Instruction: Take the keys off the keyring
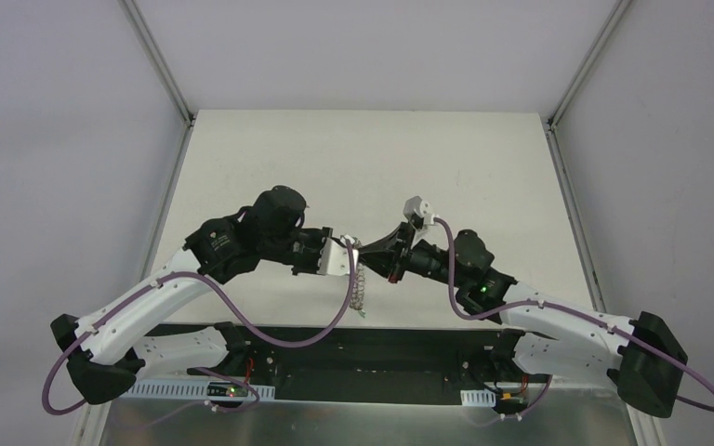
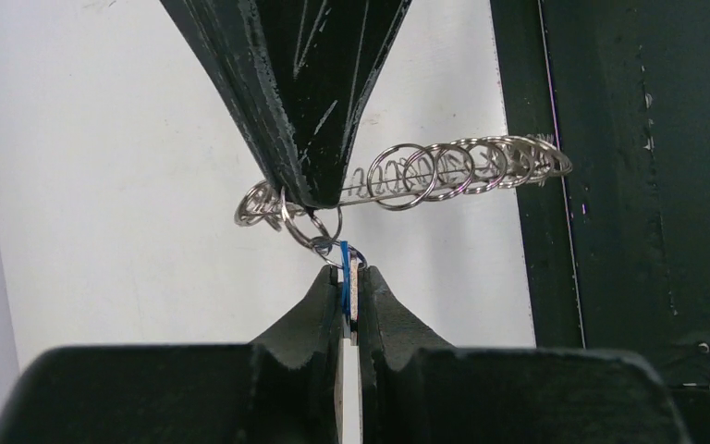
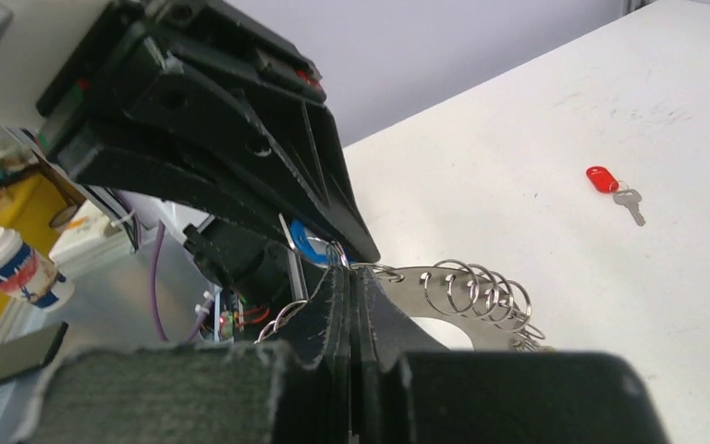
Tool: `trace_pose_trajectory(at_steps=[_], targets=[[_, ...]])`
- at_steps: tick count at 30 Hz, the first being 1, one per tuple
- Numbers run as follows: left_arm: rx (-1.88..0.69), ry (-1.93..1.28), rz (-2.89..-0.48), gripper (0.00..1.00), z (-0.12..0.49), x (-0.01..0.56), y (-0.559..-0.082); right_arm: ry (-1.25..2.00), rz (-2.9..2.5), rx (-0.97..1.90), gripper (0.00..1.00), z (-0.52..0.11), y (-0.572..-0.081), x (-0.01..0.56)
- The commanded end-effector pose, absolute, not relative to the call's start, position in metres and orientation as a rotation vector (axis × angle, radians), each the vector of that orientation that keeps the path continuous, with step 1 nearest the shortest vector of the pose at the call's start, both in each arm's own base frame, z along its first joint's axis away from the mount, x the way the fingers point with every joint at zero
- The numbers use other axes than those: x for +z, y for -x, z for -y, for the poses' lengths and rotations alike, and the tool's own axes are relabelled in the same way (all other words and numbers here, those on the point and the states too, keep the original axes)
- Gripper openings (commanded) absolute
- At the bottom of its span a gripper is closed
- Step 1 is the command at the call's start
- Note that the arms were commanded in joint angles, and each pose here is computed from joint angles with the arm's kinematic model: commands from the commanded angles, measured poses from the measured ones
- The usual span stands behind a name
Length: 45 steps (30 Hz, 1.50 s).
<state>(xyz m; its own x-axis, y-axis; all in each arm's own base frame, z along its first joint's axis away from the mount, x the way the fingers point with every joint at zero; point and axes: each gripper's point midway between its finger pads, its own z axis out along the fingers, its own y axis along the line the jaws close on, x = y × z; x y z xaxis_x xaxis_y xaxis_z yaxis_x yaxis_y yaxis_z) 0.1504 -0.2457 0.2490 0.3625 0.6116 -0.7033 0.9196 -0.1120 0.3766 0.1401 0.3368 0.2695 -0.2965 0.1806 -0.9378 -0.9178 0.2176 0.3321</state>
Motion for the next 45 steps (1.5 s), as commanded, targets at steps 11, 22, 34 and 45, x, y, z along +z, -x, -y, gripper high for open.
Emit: trace_pose_trajectory(at_steps=[11,22,34,45], targets=[[-0.498,-1.802,-1.339,0.00,0.245,0.254,-0.148,0.906,-1.296,1.143,0.36,-0.317,-0.136,0.292],[-0.589,-1.849,-1.215,0.00,0.251,0.260,-0.130,1.222,-1.190,1.106,0.35,-0.331,-0.118,0.283],[-0.599,-1.866,-1.181,0.00,0.253,0.261,-0.126,1.287,-1.137,1.197,0.35,-0.355,-0.110,0.288],[-0.600,-1.865,-1.174,0.00,0.252,0.261,-0.124,1.332,-1.106,1.259,0.34,-0.369,-0.097,0.286]])
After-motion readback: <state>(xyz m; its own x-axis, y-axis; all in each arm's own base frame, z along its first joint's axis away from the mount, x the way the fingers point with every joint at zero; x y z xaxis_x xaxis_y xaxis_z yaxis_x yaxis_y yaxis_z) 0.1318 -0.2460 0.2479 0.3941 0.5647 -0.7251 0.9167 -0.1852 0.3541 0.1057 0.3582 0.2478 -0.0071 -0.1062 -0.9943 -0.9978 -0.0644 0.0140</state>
